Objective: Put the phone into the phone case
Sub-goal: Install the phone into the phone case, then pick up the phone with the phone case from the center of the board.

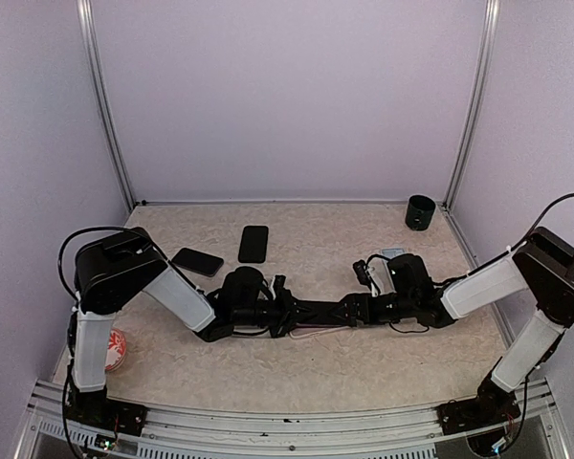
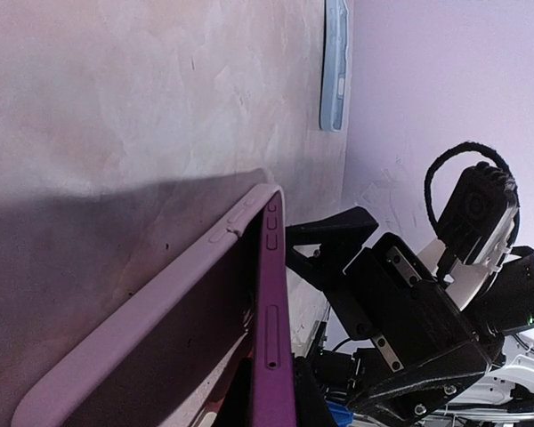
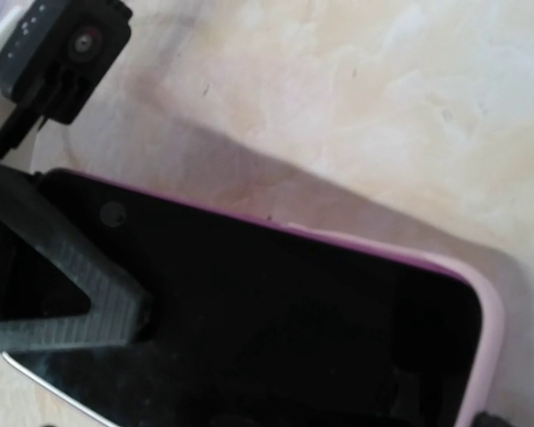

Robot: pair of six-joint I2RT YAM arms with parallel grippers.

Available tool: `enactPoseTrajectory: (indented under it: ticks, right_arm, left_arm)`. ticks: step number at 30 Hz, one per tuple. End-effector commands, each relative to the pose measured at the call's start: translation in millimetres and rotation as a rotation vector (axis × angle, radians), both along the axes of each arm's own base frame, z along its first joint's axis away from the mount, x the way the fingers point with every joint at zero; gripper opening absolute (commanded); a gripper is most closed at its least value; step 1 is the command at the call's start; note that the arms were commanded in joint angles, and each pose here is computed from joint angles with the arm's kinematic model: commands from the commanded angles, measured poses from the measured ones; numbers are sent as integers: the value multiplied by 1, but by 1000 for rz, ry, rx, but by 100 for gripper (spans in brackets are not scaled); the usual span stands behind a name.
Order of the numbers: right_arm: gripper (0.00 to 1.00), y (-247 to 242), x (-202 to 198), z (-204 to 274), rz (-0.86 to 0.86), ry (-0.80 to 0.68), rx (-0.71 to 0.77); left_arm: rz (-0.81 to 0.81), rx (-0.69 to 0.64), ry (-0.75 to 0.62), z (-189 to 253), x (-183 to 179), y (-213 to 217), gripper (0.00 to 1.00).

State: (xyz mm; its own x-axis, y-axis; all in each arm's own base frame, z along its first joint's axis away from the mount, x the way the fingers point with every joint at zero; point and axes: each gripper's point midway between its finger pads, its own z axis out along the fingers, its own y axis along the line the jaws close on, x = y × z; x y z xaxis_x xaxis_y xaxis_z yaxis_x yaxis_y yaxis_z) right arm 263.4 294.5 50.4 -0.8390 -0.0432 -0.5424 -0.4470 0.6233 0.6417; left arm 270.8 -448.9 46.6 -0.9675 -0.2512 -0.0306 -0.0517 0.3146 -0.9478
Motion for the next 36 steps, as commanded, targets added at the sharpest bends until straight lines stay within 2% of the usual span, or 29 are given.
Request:
enactPoseTrajectory:
  ticks: [1,19,36]
  right_arm:
    - [100,14,-26,-12,83,70,13]
    - [100,17,-32,-10,96,64,14]
    - [100,-11,-7,27,31,-12,16]
  left_arm:
    - [-9,-45,-19,6,-2,-10,0]
    - [10,-97,25,-7,-11,1,0]
    - [-14,-127,-69,31,-13,6,0]
